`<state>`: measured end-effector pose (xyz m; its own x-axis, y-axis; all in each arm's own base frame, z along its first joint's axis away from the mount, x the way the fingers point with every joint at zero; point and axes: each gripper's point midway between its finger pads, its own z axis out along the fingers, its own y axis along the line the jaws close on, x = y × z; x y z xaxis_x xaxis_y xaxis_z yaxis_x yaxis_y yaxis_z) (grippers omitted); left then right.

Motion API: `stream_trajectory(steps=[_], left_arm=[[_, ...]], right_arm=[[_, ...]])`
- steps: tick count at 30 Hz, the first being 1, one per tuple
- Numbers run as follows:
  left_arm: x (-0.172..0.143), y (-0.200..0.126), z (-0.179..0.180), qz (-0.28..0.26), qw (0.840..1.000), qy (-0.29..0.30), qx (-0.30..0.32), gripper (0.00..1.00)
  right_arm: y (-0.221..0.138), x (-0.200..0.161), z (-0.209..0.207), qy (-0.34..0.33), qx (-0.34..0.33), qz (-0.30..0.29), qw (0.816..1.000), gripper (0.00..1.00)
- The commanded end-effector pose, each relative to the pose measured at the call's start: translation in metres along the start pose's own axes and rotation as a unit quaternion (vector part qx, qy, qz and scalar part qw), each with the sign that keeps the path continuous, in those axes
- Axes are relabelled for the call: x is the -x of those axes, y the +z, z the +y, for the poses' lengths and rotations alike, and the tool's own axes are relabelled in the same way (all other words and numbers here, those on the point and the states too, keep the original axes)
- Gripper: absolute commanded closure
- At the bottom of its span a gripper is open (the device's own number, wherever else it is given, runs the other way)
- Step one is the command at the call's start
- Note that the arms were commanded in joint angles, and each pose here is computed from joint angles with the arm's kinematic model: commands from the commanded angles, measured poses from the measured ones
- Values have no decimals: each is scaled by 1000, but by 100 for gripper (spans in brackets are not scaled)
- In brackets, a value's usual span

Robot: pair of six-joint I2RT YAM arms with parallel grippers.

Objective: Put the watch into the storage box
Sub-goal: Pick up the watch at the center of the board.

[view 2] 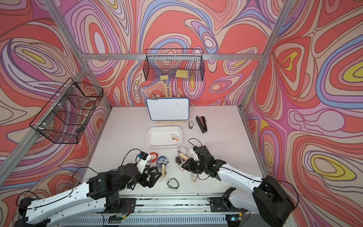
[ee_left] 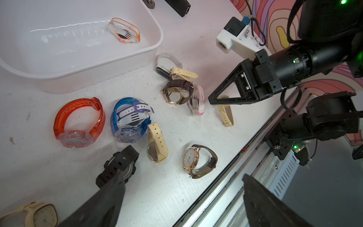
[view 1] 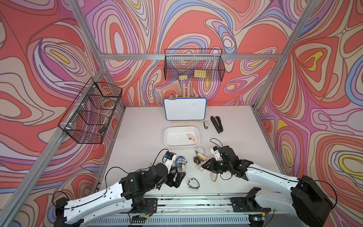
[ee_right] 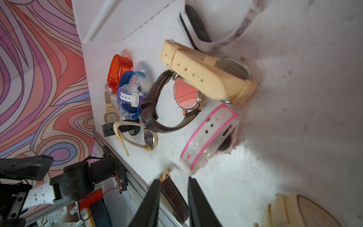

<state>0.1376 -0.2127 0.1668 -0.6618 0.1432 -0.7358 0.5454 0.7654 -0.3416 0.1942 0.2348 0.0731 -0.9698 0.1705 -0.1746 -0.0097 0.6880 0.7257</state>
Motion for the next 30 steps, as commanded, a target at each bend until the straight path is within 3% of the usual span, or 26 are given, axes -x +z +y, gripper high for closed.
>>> stream_trajectory(steps=[1,7,15,27,30], left_arm=[[5,-1,-5,-14,999,35,-11,2],[6,1,-11,-9,997,77,-14,2],[3,8,-12,9,996,91,-5,2],[9,3,-13,16,996,87,2,2],[11,1,-12,18,996,88,8,1]], right_arm=[[3,3,-7,2,-16,-8,1000,68],[12,11,-7,-1,-18,-11,1000,66],[24,22,-3,-1,-17,-12,1000,67],[28,34,-10,-3,-79,-8,997,83],[29,37,-11,-3,-92,-7,996,92]])
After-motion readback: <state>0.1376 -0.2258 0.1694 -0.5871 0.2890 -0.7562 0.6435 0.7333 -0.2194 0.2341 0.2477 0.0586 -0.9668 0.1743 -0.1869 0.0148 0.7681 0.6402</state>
